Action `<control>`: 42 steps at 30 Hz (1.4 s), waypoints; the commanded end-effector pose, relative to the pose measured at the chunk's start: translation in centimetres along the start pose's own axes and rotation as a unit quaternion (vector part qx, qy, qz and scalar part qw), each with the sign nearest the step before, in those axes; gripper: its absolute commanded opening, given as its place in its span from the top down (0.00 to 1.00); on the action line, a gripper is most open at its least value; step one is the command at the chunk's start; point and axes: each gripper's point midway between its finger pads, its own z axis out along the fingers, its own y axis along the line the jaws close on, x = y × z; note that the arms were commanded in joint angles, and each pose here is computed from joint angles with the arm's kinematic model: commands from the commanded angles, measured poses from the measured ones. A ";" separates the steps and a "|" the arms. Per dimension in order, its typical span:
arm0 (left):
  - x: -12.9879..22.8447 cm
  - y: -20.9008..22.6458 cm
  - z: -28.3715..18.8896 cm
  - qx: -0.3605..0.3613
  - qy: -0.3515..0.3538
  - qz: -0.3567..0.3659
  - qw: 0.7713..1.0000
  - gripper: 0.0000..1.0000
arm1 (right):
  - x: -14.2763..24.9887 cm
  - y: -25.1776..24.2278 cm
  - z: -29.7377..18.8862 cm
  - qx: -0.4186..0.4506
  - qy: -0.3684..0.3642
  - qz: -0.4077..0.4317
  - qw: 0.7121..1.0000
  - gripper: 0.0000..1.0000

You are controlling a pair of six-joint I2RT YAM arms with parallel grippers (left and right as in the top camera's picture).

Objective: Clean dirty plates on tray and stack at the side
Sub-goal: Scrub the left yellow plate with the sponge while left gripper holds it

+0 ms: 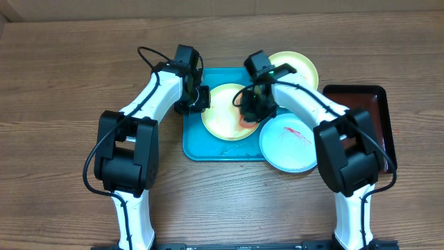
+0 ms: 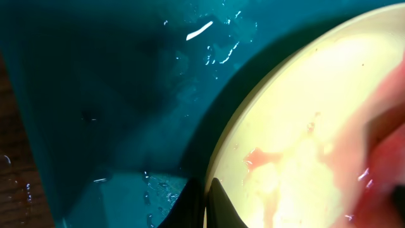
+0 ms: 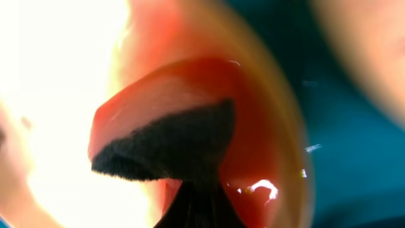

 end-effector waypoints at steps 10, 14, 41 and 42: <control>0.1 -0.3 0.6 0.017 0.005 -0.007 1.000 0.96 | -1.6 5.5 0.9 0.017 -0.133 -0.001 0.991 0.96; 0.1 -0.3 0.6 0.017 0.005 -0.007 1.000 0.96 | -4.7 2.9 -0.4 0.083 -0.214 0.015 0.973 0.96; 0.0 -0.6 0.6 0.023 0.002 -0.006 1.000 0.96 | 1.1 6.4 1.5 -0.009 -0.070 -0.018 0.997 0.96; 0.0 -0.6 0.6 0.024 0.003 -0.006 1.000 0.96 | 0.6 6.6 1.4 -0.014 -0.077 -0.017 0.997 0.96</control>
